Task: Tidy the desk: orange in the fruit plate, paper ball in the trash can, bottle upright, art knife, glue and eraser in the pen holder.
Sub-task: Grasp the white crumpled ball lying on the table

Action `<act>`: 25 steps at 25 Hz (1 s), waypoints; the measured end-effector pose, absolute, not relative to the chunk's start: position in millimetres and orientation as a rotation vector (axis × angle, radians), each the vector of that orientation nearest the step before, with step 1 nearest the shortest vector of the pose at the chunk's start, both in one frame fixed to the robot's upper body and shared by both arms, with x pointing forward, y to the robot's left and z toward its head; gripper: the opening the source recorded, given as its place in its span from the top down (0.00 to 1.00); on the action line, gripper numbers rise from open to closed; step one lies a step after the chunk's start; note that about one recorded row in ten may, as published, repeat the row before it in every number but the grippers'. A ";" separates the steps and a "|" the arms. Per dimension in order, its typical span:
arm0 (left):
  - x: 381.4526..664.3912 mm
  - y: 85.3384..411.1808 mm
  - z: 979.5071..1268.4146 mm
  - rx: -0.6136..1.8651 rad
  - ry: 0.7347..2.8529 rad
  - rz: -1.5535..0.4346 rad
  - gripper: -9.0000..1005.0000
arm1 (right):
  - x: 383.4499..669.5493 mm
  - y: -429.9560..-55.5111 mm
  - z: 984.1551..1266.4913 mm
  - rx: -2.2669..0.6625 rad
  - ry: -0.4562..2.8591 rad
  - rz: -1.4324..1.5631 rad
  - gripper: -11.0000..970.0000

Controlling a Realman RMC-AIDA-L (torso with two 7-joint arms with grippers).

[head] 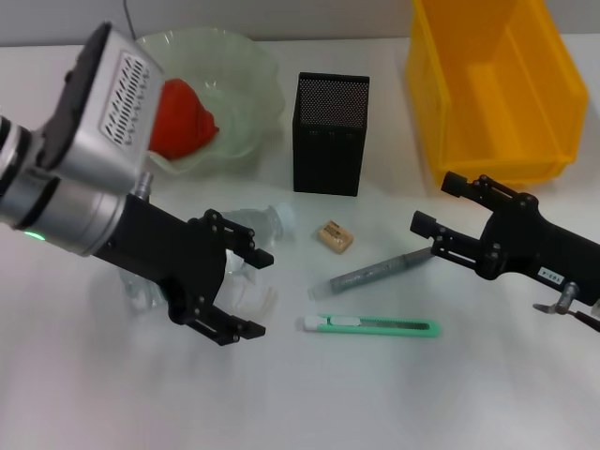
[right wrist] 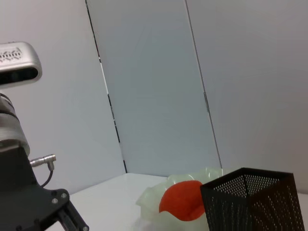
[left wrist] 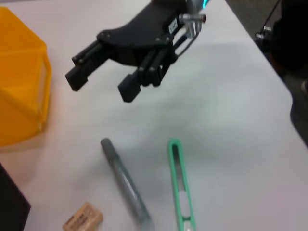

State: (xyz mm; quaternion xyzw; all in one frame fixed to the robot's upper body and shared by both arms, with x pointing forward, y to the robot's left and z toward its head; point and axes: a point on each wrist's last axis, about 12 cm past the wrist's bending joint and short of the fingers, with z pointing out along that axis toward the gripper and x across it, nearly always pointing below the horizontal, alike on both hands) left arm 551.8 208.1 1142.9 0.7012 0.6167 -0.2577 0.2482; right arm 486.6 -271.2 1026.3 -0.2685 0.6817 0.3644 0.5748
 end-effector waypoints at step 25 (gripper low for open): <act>555.2 194.9 1115.0 2.038 1.674 -0.487 0.23 | 481.1 -268.8 1020.6 -0.629 1.611 0.851 0.20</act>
